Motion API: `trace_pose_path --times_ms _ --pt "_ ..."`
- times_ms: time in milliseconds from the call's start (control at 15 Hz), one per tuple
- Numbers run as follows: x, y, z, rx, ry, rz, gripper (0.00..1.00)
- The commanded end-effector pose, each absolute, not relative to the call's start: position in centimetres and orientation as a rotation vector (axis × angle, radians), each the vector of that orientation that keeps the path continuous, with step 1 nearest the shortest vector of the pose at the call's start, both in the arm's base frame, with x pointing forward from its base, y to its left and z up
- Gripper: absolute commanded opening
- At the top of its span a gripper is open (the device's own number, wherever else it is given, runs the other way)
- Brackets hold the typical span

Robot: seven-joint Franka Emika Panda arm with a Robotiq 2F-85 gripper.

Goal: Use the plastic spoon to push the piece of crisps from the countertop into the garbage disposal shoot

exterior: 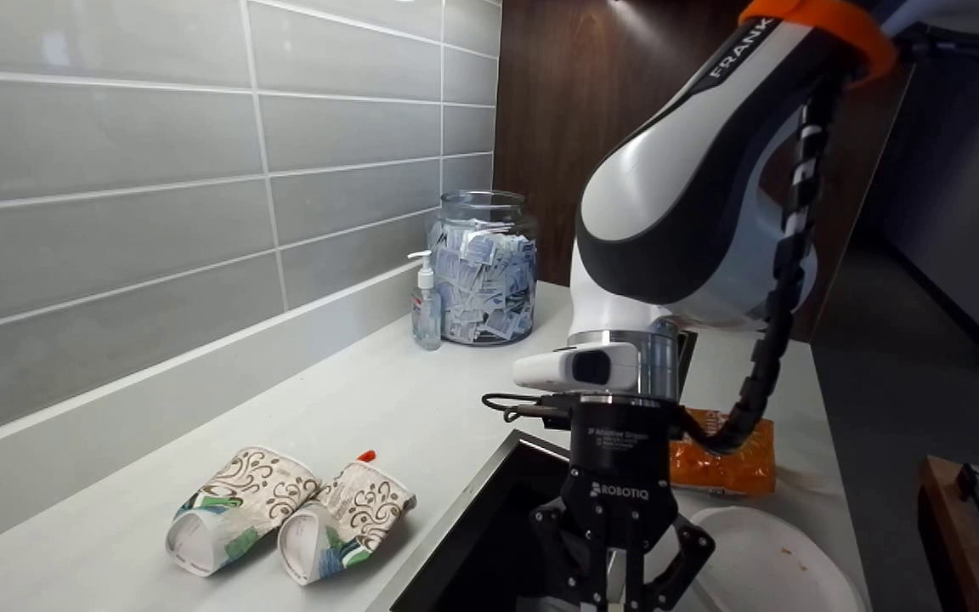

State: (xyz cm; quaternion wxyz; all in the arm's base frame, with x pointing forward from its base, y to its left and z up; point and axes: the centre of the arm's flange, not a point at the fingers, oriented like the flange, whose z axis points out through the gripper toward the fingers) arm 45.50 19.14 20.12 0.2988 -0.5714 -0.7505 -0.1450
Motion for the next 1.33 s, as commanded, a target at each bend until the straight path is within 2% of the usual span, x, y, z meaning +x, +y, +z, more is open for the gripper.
trace_pose_path --times_ms 0,1067,1133,1267 --pt "46.3 19.2 19.6 -1.515 -2.032 -0.38 0.03" --pt "46.8 21.1 22.9 -1.623 -2.009 -0.412 0.03" --pt "47.3 20.5 21.6 -1.564 -2.008 -0.419 0.14" --pt "47.4 20.9 22.3 -1.587 -2.0 -0.423 0.14"
